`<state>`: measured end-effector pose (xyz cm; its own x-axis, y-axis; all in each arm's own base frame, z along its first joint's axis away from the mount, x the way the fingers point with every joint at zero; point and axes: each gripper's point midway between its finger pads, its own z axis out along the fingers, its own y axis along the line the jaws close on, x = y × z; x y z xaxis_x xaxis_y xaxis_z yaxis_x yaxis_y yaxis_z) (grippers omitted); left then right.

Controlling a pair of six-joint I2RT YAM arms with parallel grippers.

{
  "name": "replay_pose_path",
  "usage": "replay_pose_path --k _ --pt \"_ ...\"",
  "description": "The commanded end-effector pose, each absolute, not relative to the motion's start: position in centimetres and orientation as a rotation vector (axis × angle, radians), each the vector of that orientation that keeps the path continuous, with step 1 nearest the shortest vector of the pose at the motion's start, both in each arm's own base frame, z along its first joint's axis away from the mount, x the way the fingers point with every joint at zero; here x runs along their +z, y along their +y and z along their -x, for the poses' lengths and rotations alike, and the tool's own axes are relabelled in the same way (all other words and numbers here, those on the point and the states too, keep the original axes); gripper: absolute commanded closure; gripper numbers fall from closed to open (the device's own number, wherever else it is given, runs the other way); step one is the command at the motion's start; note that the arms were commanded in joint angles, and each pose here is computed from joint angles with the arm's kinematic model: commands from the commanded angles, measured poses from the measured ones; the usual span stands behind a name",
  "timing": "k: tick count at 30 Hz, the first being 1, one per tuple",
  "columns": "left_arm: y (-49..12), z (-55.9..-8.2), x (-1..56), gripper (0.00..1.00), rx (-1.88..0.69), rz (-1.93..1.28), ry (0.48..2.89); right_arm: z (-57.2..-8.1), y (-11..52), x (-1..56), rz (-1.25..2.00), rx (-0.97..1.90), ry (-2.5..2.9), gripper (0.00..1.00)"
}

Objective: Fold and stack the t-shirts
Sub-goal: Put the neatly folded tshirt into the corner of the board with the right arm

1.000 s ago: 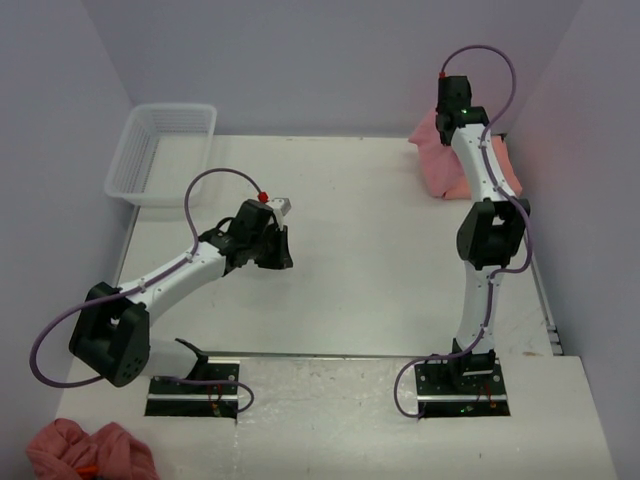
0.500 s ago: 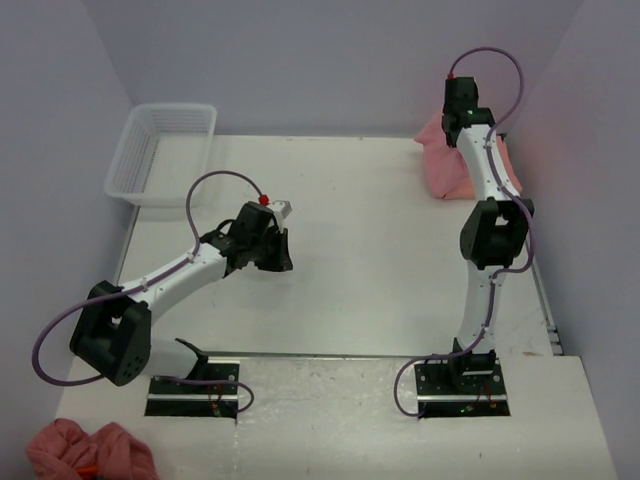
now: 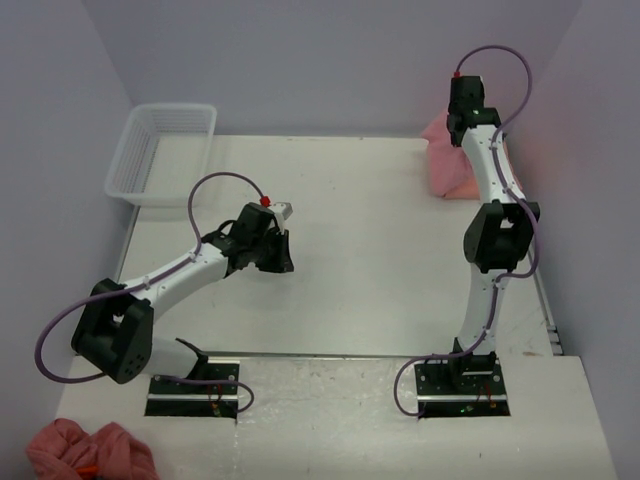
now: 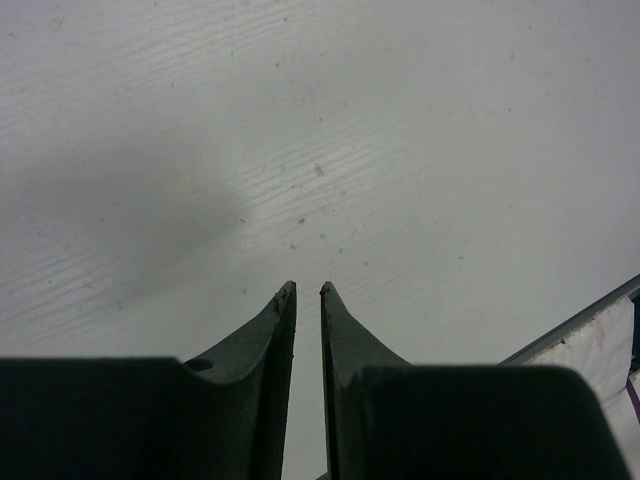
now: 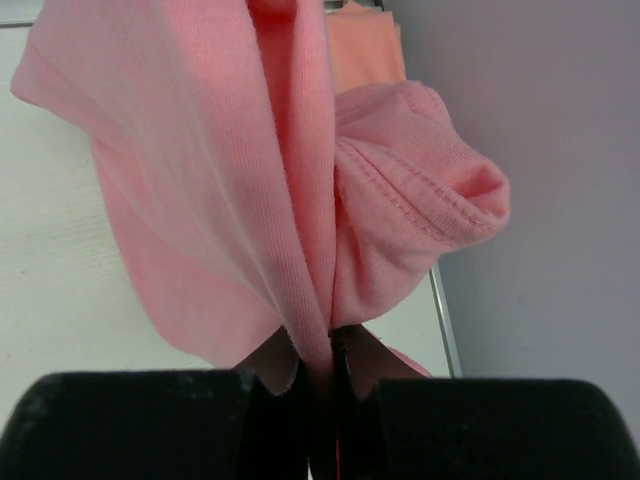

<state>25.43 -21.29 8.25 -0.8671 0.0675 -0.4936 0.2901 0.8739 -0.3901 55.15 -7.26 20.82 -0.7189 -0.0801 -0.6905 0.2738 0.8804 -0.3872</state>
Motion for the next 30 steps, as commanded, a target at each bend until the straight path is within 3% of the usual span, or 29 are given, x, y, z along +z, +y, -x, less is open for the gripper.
replay_pose_path --k 1,11,30 --pt "-22.2 -26.0 8.8 0.84 -0.674 -0.298 2.520 -55.0 -8.0 28.0 -0.220 -0.602 2.116 1.00" --pt "-22.2 -25.9 8.7 0.84 -0.675 -0.312 2.526 -55.2 -8.5 27.0 -0.212 -0.628 2.133 1.00" --pt "-22.7 -24.8 10.7 0.84 -0.756 -0.326 2.512 -56.4 -13.5 17.3 -0.279 -0.824 2.292 1.00"
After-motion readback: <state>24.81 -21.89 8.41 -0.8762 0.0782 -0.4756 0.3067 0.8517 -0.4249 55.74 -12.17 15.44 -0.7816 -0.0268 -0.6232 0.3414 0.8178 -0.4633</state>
